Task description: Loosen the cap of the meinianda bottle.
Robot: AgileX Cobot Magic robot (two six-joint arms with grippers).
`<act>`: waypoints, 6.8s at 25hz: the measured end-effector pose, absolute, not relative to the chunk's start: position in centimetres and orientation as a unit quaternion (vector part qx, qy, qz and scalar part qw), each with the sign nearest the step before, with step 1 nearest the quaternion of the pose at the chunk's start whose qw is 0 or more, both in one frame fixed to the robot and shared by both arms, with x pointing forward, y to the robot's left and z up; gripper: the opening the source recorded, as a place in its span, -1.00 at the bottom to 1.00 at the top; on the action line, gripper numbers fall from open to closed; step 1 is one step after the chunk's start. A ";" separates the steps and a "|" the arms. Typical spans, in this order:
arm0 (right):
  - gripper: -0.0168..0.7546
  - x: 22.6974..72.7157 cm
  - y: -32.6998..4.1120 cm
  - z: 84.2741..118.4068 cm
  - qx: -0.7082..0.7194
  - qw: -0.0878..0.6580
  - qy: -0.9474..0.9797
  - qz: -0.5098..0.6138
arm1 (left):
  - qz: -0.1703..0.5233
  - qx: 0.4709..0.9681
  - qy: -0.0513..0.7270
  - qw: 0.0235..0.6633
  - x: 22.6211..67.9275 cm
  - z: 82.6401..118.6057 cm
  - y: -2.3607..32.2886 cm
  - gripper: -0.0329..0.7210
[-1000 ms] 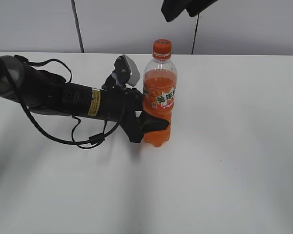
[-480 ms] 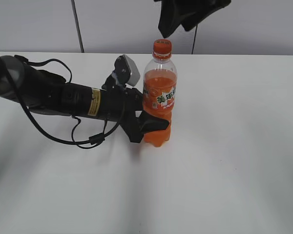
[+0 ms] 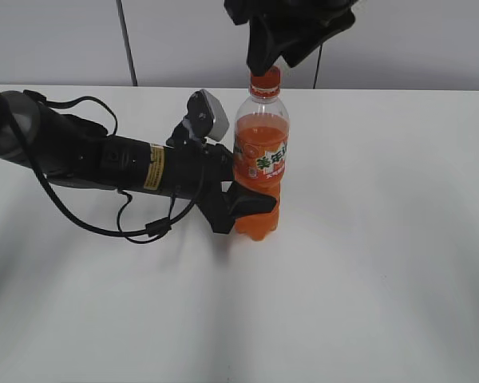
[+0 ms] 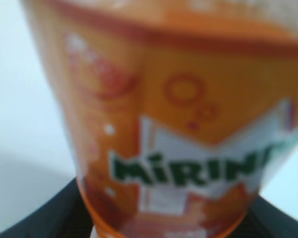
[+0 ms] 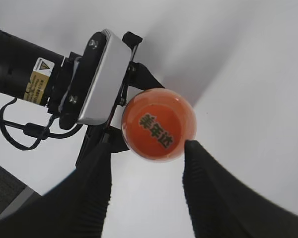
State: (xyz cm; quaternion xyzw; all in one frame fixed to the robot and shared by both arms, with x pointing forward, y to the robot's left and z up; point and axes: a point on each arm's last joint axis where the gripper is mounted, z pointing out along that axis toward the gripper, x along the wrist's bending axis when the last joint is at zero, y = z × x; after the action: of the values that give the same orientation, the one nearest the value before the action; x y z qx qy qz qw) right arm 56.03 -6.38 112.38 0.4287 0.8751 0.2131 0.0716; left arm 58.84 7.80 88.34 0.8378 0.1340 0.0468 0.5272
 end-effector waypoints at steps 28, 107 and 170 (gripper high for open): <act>-0.09 57.5 -5.4 109.7 0.432 0.066 0.878 0.194 | 0.047 0.838 0.134 0.527 58.8 88.3 7.8 0.19; -0.25 57.3 -6.0 110.4 -0.474 0.197 0.858 0.033 | 0.048 0.838 0.127 0.528 58.8 88.4 7.7 0.19; -0.26 63.1 -24.1 113.3 0.654 0.153 0.719 0.179 | 0.046 0.838 0.134 0.527 58.8 88.4 7.7 0.19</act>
State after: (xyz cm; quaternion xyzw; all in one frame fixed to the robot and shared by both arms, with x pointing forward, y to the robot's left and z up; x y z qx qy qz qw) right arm 63.12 -24.10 113.30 0.6539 0.7189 0.1794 0.1529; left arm 58.85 7.73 88.37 0.8378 0.1345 0.0464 0.5272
